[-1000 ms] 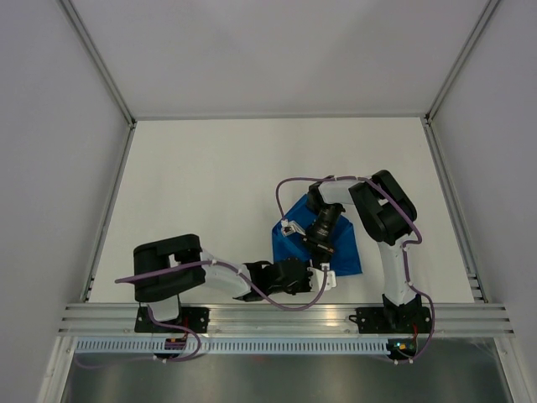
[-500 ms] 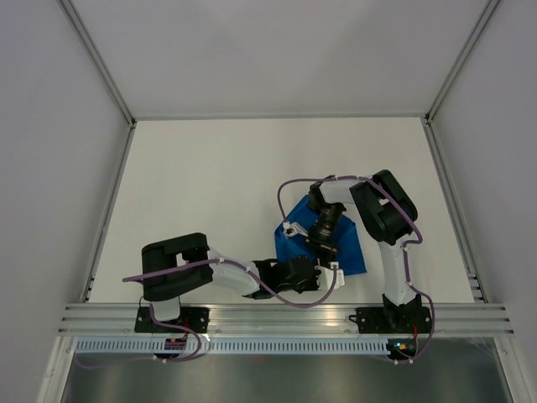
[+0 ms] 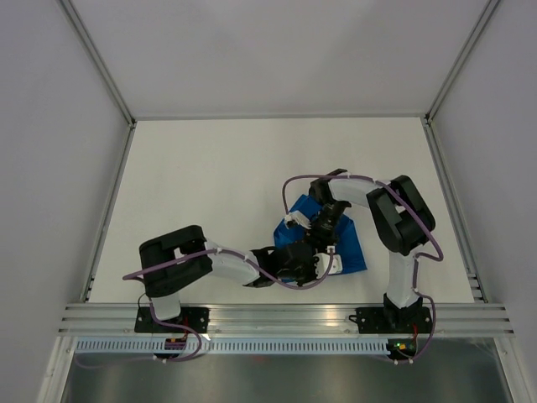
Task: Fold the napkin, place the utensils inside, and roll it up
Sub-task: Roll the napkin with the utensil
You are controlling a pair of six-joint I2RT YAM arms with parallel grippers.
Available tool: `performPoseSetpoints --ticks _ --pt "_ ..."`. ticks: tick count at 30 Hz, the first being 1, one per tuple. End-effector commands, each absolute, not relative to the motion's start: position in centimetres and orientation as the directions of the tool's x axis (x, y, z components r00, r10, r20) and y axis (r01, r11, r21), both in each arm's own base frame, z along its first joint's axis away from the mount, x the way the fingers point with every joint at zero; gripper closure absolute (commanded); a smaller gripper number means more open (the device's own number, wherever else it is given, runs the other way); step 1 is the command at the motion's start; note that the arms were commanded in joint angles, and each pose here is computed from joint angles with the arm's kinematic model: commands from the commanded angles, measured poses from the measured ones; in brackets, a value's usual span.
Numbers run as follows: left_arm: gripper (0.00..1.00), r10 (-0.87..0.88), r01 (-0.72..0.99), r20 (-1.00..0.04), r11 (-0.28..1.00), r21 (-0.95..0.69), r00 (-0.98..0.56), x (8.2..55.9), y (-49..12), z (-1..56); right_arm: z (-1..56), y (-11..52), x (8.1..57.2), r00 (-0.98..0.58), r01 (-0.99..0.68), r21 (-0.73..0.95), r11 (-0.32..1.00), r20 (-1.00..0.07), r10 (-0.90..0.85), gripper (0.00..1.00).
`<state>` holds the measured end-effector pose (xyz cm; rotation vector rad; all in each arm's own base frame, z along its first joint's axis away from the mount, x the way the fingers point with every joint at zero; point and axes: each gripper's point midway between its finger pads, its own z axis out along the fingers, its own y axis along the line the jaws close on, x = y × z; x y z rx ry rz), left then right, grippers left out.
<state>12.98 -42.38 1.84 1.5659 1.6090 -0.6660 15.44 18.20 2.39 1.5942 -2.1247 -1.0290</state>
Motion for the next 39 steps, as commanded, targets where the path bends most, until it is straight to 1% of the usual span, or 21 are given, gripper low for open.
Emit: performPoseSetpoints --ticks 1,7,11,13,14,18,21,22,23,24,25,26,28,29,33,36,37,39 --pt "0.98 0.660 0.995 -0.745 0.049 -0.088 -0.098 9.2 -39.6 -1.7 1.6 21.5 23.3 -0.281 -0.907 0.412 0.087 -0.437 -0.855 0.41" --pt "0.98 0.637 0.975 -0.743 0.065 -0.212 -0.204 9.4 -38.9 -1.6 4.8 21.2 27.8 -0.372 -0.921 0.314 0.230 -0.535 -0.759 0.37" --pt "0.98 0.614 0.953 -0.738 0.087 -0.292 -0.282 10.1 -38.3 -1.2 6.7 19.5 30.7 -0.446 -0.895 0.299 0.331 -0.596 -0.667 0.37" --pt "0.98 0.611 0.939 -0.729 0.075 -0.335 -0.309 10.0 -38.0 -1.1 7.8 18.8 31.6 -0.457 -0.889 0.292 0.354 -0.630 -0.628 0.37" --pt "0.98 0.605 0.917 -0.709 0.095 -0.388 -0.363 10.2 -37.7 -1.0 8.4 17.9 32.1 -0.465 -0.883 0.287 0.373 -0.650 -0.601 0.37" --pt "0.98 0.600 0.869 -0.665 0.109 -0.482 -0.444 10.8 -37.0 -0.7 10.4 16.0 32.4 -0.434 -0.890 0.241 0.388 -0.711 -0.554 0.37" --pt "0.98 0.588 0.828 -0.632 0.123 -0.546 -0.504 11.6 -36.8 -0.3 11.9 15.2 31.3 -0.358 -0.916 0.170 0.362 -0.753 -0.552 0.37" --pt "0.98 0.589 0.812 -0.611 0.142 -0.566 -0.529 12.0 -36.4 -0.4 11.4 14.8 30.3 -0.333 -0.927 0.153 0.343 -0.756 -0.563 0.37" --pt "0.98 0.592 0.799 -0.595 0.148 -0.582 -0.543 12.1 -36.3 -0.5 12.5 14.8 29.7 -0.284 -0.939 0.107 0.326 -0.776 -0.564 0.36" --pt "0.98 0.592 0.789 -0.591 0.133 -0.599 -0.548 12.2 -36.6 -0.1 12.8 14.9 29.0 -0.259 -0.947 0.095 0.307 -0.789 -0.557 0.35" --pt "0.98 0.598 0.771 -0.566 0.147 -0.619 -0.568 12.4 -36.2 -0.2 12.0 14.8 27.7 -0.228 -0.958 0.079 0.274 -0.789 -0.570 0.34" --pt "0.98 0.606 0.752 -0.545 0.140 -0.644 -0.580 12.2 -36.1 -0.3 12.8 14.8 27.0 -0.187 -0.965 0.043 0.257 -0.801 -0.568 0.33" --pt "0.98 0.601 0.734 -0.530 0.145 -0.664 -0.598 12.7 -36.3 -0.2 11.7 14.9 25.3 -0.158 -0.974 0.027 0.224 -0.793 -0.589 0.33" --pt "0.98 0.601 0.720 -0.515 0.152 -0.677 -0.611 12.8 -36.2 -0.2 12.2 15.0 24.7 -0.095 -0.981 -0.025 0.191 -0.798 -0.595 0.33" --pt "0.98 0.598 0.675 -0.475 0.155 -0.722 -0.645 13.2 -36.2 -0.6 11.5 15.3 22.4 -0.002 -0.985 -0.102 0.137 -0.796 -0.606 0.32" --pt "0.98 0.579 0.649 -0.463 0.156 -0.744 -0.670 13.8 -36.3 -0.6 10.1 15.9 20.1 0.035 -0.989 -0.116 0.088 -0.776 -0.630 0.31" --pt "0.98 0.576 0.638 -0.453 0.162 -0.753 -0.681 13.9 -36.2 -0.9 9.3 16.8 19.0 0.064 -0.992 -0.120 0.046 -0.769 -0.636 0.31" --pt "0.98 0.568 0.623 -0.441 0.168 -0.764 -0.695 14.2 -36.3 -1.1 8.8 17.1 18.2 0.080 -0.990 -0.138 0.038 -0.755 -0.651 0.31"
